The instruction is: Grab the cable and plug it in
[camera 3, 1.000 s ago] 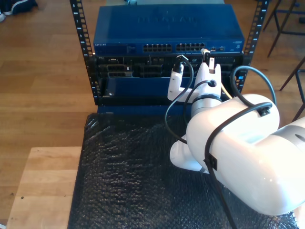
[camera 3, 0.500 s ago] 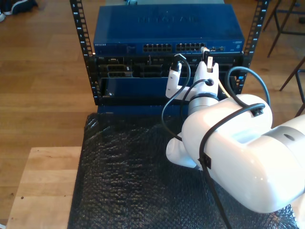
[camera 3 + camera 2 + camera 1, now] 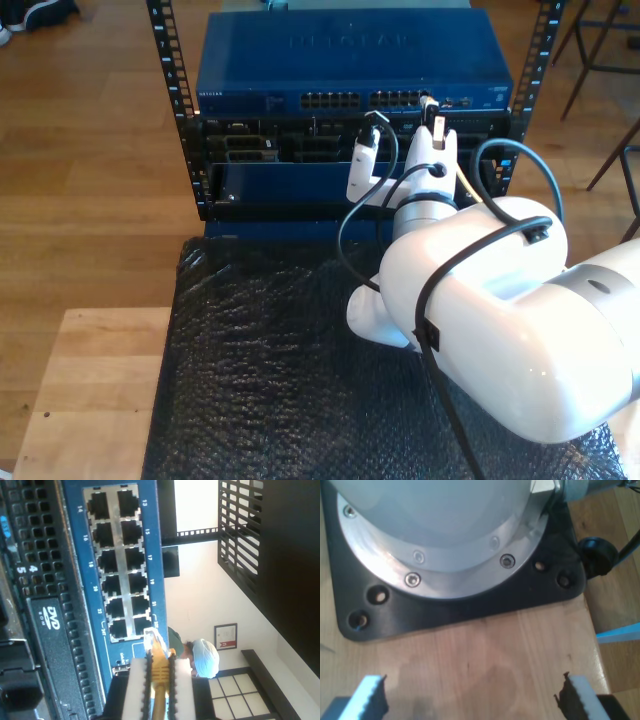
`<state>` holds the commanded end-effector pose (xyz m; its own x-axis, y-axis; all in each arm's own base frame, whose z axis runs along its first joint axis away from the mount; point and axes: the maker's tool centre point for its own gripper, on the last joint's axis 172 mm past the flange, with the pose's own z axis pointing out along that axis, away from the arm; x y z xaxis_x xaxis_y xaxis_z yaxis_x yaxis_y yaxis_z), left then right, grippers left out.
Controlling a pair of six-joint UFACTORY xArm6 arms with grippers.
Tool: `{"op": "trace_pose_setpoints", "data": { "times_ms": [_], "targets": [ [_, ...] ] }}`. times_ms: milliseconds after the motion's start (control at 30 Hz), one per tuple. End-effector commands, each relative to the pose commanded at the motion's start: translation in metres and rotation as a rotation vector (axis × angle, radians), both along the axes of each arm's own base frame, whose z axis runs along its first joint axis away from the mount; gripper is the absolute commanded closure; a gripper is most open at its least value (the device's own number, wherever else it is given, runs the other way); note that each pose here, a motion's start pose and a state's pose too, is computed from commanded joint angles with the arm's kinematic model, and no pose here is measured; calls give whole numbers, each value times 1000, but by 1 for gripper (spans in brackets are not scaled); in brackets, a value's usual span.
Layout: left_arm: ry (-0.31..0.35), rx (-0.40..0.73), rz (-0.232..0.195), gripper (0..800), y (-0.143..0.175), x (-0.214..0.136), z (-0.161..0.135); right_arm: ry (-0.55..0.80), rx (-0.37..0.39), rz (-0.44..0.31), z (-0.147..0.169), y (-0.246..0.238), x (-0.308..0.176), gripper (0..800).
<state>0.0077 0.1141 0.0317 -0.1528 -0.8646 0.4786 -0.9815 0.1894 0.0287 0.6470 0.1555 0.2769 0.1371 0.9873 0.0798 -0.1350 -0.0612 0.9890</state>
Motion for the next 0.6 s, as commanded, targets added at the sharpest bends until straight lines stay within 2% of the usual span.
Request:
{"op": "trace_pose_setpoints", "data": {
  "times_ms": [600],
  "targets": [
    [0,0,0,0,0,0,0,4,1,-16,-2,-11,5,800]
  ]
}}
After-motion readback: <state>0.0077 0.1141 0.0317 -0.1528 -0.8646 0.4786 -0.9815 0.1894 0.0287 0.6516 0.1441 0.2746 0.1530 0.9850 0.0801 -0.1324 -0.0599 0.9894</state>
